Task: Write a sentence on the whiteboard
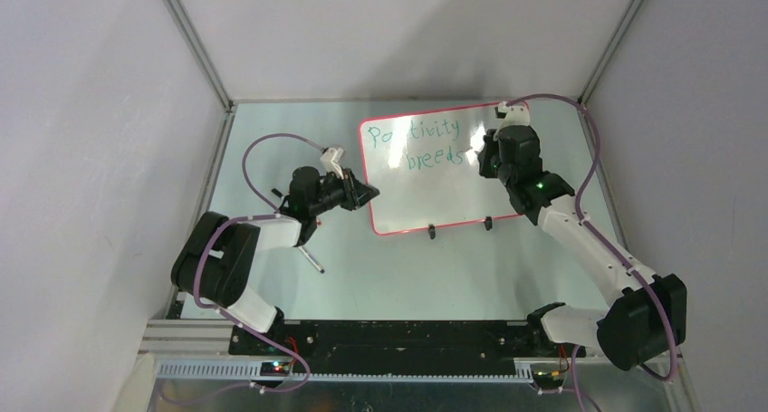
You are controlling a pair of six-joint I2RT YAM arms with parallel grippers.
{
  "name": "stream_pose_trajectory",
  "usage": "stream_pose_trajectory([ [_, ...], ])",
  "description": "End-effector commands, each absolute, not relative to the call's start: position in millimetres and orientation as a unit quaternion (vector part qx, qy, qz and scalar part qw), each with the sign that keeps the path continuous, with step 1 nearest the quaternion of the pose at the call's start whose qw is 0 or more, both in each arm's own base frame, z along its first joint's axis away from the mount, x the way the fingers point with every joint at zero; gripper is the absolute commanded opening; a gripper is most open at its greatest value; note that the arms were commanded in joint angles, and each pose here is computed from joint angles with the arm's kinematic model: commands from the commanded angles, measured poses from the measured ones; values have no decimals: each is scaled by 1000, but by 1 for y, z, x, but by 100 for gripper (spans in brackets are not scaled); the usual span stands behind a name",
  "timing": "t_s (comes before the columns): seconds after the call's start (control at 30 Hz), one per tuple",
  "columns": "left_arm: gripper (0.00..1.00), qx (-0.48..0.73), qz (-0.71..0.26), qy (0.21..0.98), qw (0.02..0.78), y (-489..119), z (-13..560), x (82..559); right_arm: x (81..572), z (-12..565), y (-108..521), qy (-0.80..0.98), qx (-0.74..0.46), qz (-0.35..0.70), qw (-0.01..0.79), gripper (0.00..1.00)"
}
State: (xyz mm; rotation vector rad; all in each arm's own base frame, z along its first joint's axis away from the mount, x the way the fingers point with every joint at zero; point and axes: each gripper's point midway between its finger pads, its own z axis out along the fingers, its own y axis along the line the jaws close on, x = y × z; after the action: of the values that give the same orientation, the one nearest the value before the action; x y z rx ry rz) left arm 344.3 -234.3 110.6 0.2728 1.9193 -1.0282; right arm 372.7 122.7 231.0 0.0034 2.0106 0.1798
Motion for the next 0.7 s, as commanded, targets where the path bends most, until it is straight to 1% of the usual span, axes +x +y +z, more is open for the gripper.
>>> stream_pose_trajectory([
  [0.0, 25, 134, -397, 761, 495, -235, 128, 353, 374, 253, 119, 820, 9, 76, 568, 0],
  [0.67, 24, 135, -397, 761, 495, -235, 127, 354, 384, 254, 105, 811, 38, 67, 580, 0],
])
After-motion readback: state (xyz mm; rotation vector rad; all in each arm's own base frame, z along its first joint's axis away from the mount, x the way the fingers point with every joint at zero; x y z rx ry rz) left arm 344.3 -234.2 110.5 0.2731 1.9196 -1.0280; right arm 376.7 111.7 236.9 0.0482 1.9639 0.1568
